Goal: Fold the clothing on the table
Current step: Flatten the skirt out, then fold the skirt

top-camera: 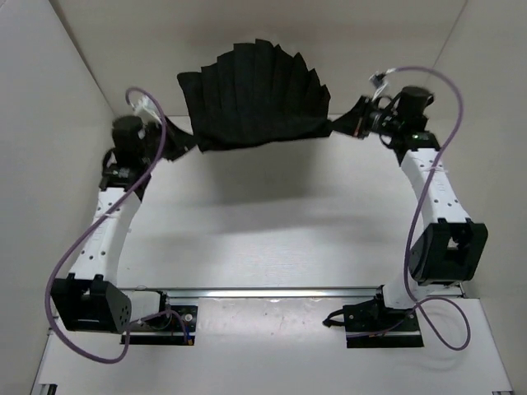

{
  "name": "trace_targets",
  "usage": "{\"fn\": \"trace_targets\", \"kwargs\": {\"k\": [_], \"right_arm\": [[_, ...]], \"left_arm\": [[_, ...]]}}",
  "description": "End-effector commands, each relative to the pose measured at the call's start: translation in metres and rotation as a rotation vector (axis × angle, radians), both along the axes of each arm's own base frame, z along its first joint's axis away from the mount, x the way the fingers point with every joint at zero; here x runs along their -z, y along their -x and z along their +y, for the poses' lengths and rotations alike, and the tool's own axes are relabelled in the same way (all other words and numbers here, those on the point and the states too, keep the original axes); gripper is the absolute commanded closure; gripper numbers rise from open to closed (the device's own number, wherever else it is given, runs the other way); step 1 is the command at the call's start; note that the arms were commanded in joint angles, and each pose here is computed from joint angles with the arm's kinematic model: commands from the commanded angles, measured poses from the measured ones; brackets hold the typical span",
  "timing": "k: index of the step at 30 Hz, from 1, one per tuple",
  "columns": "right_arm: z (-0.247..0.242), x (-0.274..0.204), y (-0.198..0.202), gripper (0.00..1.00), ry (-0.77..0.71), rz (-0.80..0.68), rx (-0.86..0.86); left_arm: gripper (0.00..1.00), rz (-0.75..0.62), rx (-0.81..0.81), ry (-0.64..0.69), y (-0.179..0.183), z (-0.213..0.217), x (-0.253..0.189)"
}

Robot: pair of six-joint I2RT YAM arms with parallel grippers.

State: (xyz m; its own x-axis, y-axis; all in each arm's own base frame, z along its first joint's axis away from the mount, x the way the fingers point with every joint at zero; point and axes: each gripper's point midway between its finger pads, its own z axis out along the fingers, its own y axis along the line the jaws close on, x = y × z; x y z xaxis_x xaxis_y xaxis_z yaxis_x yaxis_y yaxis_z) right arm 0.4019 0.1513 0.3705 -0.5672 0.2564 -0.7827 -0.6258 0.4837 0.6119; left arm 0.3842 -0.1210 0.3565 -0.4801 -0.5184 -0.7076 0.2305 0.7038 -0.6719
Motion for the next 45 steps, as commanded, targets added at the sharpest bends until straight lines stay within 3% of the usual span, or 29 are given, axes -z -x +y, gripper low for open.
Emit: {"fn": "trace_targets", "kwargs": {"k": [1, 3, 6, 10, 18, 24, 28, 35, 41, 45], "right_arm": [[0.012, 0.108, -0.012, 1.00, 0.032, 0.245, 0.038], [0.004, 0.162, -0.016, 1.00, 0.128, 0.359, 0.189], [0.008, 0.233, 0.019, 1.00, 0.255, 0.489, 0.296], [-0.002, 0.263, 0.057, 1.00, 0.348, 0.530, 0.407], [-0.009, 0.301, 0.135, 1.00, 0.435, 0.646, 0.383], [-0.018, 0.295, 0.171, 1.00, 0.514, 0.667, 0.354], [-0.022, 0.266, 0.194, 1.00, 0.578, 0.586, 0.371], [-0.041, 0.223, 0.227, 1.00, 0.501, 0.492, 0.351], [-0.070, 0.170, 0.224, 1.00, 0.497, 0.392, 0.484], [-0.069, 0.168, 0.202, 1.00, 0.504, 0.367, 0.480]], "left_arm": [[1.00, 0.275, -0.014, -0.006, 0.005, -0.007, 0.137], [1.00, 0.390, -0.042, -0.037, 0.024, -0.007, 0.192], [1.00, 0.532, -0.089, -0.105, 0.063, 0.003, 0.264], [1.00, 0.572, -0.080, -0.210, 0.096, 0.008, 0.288], [1.00, 0.661, -0.061, -0.289, 0.167, 0.016, 0.323], [1.00, 0.626, -0.037, -0.311, 0.188, 0.018, 0.304], [1.00, 0.580, -0.035, -0.308, 0.194, 0.018, 0.269], [1.00, 0.520, -0.029, -0.273, 0.210, 0.020, 0.218], [1.00, 0.437, -0.031, -0.254, 0.204, 0.019, 0.168], [1.00, 0.431, -0.019, -0.259, 0.184, 0.014, 0.175]]}}
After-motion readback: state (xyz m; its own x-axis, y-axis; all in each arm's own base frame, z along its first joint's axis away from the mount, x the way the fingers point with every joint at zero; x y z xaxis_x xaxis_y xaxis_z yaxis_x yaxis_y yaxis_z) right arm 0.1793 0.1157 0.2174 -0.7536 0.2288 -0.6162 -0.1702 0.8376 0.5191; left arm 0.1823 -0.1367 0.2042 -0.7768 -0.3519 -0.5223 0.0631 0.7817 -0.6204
